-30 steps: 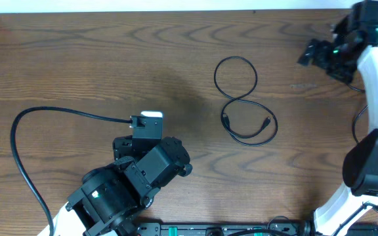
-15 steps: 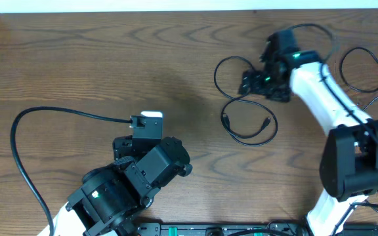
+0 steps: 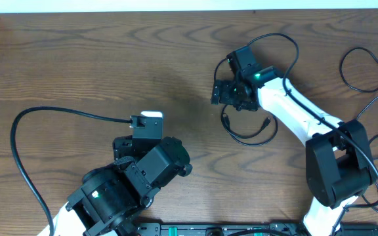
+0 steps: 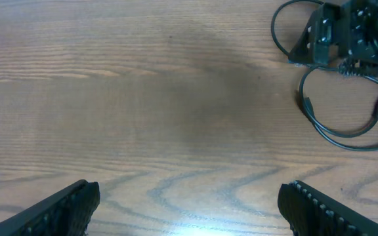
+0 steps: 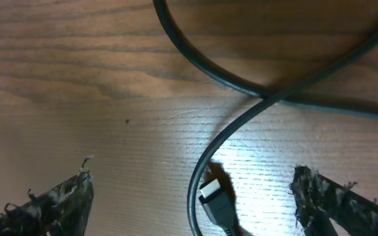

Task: Untangle cables
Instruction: 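Move the right gripper back to the remaining cable loop at center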

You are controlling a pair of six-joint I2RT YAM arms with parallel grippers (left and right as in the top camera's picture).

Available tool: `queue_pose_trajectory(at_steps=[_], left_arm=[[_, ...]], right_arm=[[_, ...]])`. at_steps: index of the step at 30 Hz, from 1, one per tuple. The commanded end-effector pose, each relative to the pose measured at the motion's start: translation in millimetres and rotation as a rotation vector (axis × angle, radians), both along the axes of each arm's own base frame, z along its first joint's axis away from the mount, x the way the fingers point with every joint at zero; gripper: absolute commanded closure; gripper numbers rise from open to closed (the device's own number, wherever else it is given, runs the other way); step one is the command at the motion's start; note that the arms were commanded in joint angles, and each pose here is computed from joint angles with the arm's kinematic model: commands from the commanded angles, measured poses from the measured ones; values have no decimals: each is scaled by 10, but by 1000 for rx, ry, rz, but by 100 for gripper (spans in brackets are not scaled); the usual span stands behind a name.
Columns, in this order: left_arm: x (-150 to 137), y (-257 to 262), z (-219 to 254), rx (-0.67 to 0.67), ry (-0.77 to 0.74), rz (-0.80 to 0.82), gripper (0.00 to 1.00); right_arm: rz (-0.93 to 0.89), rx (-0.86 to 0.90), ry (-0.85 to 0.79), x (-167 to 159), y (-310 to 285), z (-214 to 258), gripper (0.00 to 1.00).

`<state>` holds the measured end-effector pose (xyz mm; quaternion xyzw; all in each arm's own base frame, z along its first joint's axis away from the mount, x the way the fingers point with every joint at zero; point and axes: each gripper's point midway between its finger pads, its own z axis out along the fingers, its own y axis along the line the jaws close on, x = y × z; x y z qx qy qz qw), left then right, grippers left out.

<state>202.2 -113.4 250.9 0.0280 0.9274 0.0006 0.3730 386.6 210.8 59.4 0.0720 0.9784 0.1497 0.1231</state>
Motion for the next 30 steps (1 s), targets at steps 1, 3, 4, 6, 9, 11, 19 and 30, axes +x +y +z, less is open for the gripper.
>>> queue_pose_trajectory(at_steps=[1, 3, 4, 6, 9, 11, 19, 30], left_arm=[[22, 23, 112, -29, -29, 26, 9], [22, 23, 112, -29, -29, 26, 9], [22, 24, 112, -29, -29, 26, 9], [22, 24, 112, -29, -29, 26, 9], [22, 24, 112, -29, -29, 26, 9], [22, 24, 112, -29, -29, 26, 9], [22, 23, 112, -29, -29, 26, 9], [22, 24, 112, -29, -29, 26, 9]], right_arm=[[-58, -33, -3, -8, -12, -40, 9], [-56, -43, -3, -22, -9, -50, 11], [-59, -47, -4, -21, -14, -52, 12], [-57, -54, -5, -25, -9, -63, 12], [-71, -53, 10, -48, 9, -109, 13], [-93, -54, 26, -67, 24, -160, 15], [-137, -82, 52, -81, 38, -348, 19], [-149, -134, 55, -37, -18, -590, 73]])
